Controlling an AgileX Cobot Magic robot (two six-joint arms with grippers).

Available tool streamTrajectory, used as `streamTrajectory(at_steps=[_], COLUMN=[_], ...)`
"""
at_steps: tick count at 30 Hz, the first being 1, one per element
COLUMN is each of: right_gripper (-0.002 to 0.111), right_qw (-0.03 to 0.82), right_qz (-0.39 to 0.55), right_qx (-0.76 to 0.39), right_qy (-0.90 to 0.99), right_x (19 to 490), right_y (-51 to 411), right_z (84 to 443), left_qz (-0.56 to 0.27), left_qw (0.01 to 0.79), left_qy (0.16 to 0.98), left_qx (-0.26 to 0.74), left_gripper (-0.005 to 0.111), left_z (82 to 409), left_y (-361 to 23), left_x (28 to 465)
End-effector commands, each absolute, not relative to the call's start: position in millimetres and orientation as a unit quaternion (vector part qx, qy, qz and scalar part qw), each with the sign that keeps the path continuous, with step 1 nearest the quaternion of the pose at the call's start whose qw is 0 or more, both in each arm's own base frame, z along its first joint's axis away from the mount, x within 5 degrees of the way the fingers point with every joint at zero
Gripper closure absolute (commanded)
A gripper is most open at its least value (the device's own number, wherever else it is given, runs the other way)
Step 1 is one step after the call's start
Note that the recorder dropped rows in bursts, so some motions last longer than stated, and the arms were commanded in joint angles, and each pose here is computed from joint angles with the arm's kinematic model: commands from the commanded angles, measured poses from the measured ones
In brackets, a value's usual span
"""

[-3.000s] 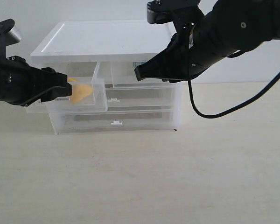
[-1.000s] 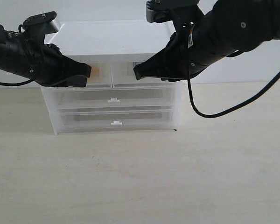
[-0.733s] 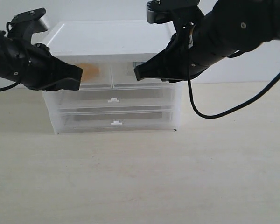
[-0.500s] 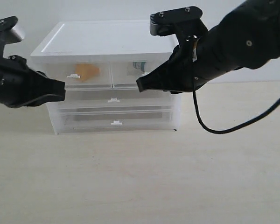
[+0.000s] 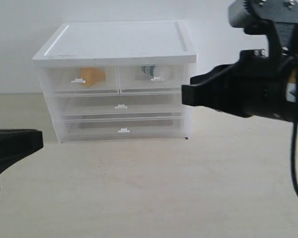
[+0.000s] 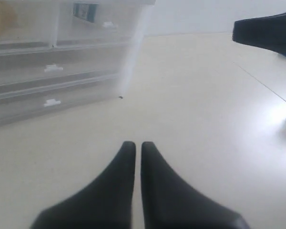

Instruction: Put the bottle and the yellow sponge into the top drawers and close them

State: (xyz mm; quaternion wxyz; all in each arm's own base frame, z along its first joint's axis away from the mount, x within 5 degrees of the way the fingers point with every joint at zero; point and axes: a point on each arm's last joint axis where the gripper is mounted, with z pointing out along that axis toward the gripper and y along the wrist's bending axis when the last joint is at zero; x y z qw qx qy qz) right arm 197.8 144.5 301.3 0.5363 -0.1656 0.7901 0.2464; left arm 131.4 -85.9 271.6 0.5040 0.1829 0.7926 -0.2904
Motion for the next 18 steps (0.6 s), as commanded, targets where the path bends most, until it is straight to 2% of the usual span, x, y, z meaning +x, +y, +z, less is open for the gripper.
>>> streamTrajectory(at_steps=[1,10,18], right_gripper=[0.108,0.108,0.108], right_qw=[0.573,0.617,0.627], right_qz=[0.279,0.327,0.346], right_qx=[-0.160,-0.145,-0.129], right_qy=[0.754,0.701,0.686], right_x=[167,121,105], right_y=[125,95,84], right_z=[298,274,262], left_qz=[-0.309,-0.313,-0.345], left_qw=[0.508,0.499,0.480], left_qy=[0.784,0.793,0.788], left_qx=[0.177,0.158,0.173], left_gripper=[0.103,0.103,0.103], left_z=[262,236,235], left_y=[-81,-74,-79], left_x=[112,98,92])
